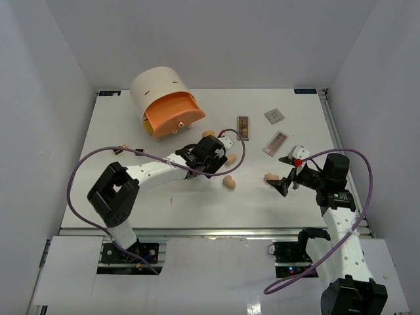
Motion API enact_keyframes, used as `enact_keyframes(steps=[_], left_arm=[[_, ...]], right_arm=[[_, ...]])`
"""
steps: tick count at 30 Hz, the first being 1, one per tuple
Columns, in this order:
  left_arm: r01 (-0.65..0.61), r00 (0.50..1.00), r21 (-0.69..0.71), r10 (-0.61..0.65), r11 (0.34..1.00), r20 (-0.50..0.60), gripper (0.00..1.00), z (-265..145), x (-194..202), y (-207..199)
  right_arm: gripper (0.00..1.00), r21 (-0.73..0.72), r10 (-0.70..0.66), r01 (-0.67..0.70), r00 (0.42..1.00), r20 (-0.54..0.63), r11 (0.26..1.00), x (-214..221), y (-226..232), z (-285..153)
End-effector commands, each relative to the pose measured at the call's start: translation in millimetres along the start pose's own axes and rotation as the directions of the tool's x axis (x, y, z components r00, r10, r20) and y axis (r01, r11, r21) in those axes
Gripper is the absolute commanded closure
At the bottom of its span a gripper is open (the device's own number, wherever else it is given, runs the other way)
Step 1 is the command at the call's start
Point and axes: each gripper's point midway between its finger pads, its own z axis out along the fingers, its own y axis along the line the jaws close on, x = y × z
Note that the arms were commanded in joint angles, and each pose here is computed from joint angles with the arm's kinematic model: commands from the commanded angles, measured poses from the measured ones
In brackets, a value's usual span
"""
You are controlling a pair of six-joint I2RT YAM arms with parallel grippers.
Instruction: Organize the makeup
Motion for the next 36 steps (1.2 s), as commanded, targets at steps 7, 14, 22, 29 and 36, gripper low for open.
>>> enact_keyframes(steps=[7,14,22,29,36], left_arm=[[-0.047,0.994,0.062,0.053,0.997,-0.095,0.33,30.9,19.0,-5.2],[-0.054,0.991,0.049,0.059,0.997,-0.118,0.36,31.4,28.4,0.3],[-0.024,0.978,0.099,0.044,0.995,-0.203,0.42,30.4,56.1,-2.8],[0.035,0.977,0.163,0.001,0.986,-0.213,0.64,18.4,59.4,-13.7],[0.15,0.989,0.299,-0.147,0.943,-0.033,0.74,-31.6,-9.5,-20.5]], right_arm=[[0.04,-0.006,-0.024,0.024,1.0,0.014,1.0,-5.5,-0.9,0.4],[0.04,-0.008,-0.024,0.025,1.0,0.016,1.0,-5.8,-0.5,0.4],[0.04,-0.009,-0.027,0.027,0.999,0.018,1.0,-6.5,-0.2,0.3],[0.04,-0.012,-0.027,0.027,0.999,0.021,1.0,-7.1,0.9,0.1],[0.04,-0.009,-0.027,0.027,0.999,0.019,1.0,-6.5,0.8,0.1]])
